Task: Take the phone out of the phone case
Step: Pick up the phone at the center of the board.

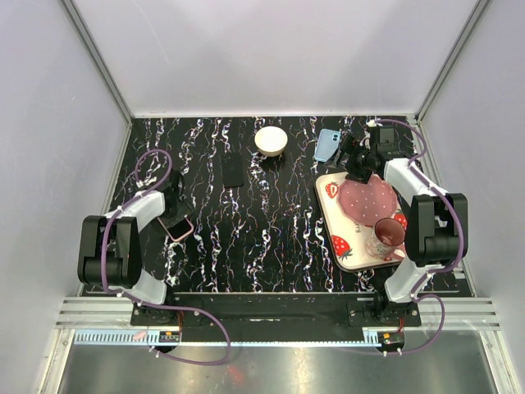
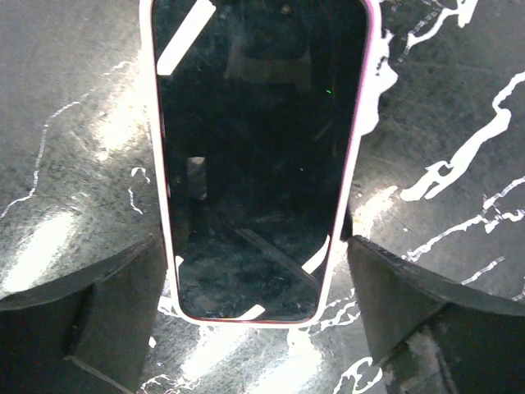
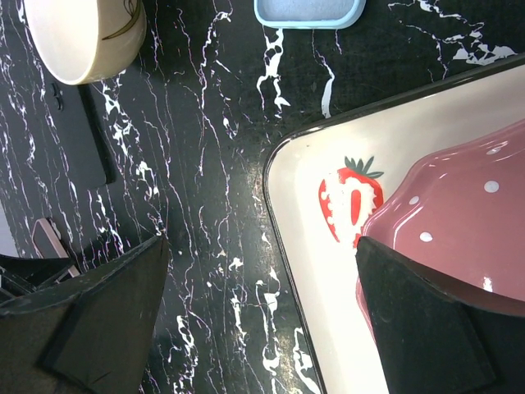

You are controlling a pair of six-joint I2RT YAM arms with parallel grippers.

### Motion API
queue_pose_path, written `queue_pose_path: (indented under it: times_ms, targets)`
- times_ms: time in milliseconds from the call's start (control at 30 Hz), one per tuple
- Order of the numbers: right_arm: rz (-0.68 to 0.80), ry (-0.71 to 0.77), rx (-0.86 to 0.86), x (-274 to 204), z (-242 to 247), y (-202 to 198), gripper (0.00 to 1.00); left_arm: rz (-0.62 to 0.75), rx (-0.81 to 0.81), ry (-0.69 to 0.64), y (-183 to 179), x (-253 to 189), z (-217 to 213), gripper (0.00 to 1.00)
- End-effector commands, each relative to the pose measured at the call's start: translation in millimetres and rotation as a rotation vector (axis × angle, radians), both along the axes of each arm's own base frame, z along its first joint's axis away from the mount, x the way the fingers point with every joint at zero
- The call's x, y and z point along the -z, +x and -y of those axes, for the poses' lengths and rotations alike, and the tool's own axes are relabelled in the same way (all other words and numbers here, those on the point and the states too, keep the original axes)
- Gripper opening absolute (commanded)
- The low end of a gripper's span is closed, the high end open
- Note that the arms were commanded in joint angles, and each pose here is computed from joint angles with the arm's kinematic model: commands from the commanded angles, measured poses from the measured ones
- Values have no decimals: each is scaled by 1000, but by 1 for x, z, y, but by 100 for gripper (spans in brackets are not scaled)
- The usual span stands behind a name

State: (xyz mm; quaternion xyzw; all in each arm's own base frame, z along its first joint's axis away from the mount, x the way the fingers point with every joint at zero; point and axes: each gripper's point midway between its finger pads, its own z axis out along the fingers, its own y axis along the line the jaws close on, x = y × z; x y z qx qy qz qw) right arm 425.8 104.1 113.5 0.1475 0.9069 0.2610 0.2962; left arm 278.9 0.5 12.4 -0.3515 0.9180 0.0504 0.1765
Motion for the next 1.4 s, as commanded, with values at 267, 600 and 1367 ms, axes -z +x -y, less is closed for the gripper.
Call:
queue_pose_path:
  times_ms: [267,600,1367]
  targets:
    - [60,16,3,-14,-3,3,100,63,-4,-240,12,13,44,99]
    - [73,17,3,-24,-2,-4,100,60,2,-253,25,11,47,62]
    - [86,547,-281,-29,-194,-139,98,115,285,-437,-2,-24,159,55]
